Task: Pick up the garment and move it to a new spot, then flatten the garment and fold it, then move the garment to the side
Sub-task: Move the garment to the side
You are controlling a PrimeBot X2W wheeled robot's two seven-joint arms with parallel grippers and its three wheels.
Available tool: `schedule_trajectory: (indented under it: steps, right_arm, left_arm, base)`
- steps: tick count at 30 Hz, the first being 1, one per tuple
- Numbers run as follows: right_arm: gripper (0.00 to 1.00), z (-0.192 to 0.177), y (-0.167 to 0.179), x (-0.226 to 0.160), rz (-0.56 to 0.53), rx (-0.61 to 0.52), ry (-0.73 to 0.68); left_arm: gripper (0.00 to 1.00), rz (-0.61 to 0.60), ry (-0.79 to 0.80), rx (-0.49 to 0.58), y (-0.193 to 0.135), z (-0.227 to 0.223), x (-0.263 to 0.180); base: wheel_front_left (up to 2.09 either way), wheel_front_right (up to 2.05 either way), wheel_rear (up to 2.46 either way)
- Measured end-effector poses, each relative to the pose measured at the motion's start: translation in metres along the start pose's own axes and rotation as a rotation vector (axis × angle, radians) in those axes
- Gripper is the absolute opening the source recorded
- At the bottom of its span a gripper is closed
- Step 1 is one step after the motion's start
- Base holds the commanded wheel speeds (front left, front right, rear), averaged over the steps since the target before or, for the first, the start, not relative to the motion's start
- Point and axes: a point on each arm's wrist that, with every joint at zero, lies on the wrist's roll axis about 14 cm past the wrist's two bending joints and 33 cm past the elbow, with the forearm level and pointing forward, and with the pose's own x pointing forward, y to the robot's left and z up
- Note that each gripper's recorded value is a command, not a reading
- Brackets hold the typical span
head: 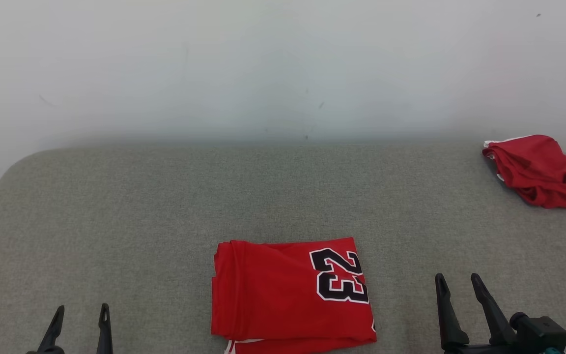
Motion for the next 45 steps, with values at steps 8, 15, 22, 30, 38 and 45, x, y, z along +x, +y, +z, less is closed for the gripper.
schedule_trajectory:
  steps: [8, 15, 22, 30, 38, 45]
  right_arm:
    - [1.0, -0.002, -0.001, -0.001, -0.005, -0.001, 0.013]
    - [1.0, -0.004, -0.001, 0.0, -0.004, -0.001, 0.02]
    - [1.0, -0.026, 0.008, 0.002, 0.017, 0.061, 0.126]
    - [1.0, -0.053, 0.037, 0.036, 0.108, 0.059, 0.255]
    - [1.0, -0.1, 0.053, 0.056, 0.134, 0.083, 0.416]
    - [1.0, -0.137, 0.06, 0.058, 0.134, 0.079, 0.545]
  left_arm:
    - [1.0, 0.005, 0.001, 0.001, -0.001, 0.001, 0.001]
    - [1.0, 0.012, -0.002, -0.001, 0.0, 0.002, 0.002]
    - [1.0, 0.032, -0.022, -0.023, 0.001, 0.005, 0.0]
    - [1.0, 0.047, -0.017, -0.061, -0.004, -0.001, -0.002]
    - [1.0, 0.064, -0.003, -0.081, -0.003, -0.008, -0.008]
    - [1.0, 0.09, 0.008, -0.075, 0.008, -0.014, -0.011]
  base:
    - [0.0, 0.0, 0.0]
    - [0.0, 0.0, 0.0]
    - [0.0, 0.0, 0.0]
    - [0.0, 0.0, 0.0]
    - [0.0, 0.0, 0.0]
    - [0.0, 0.0, 0.0]
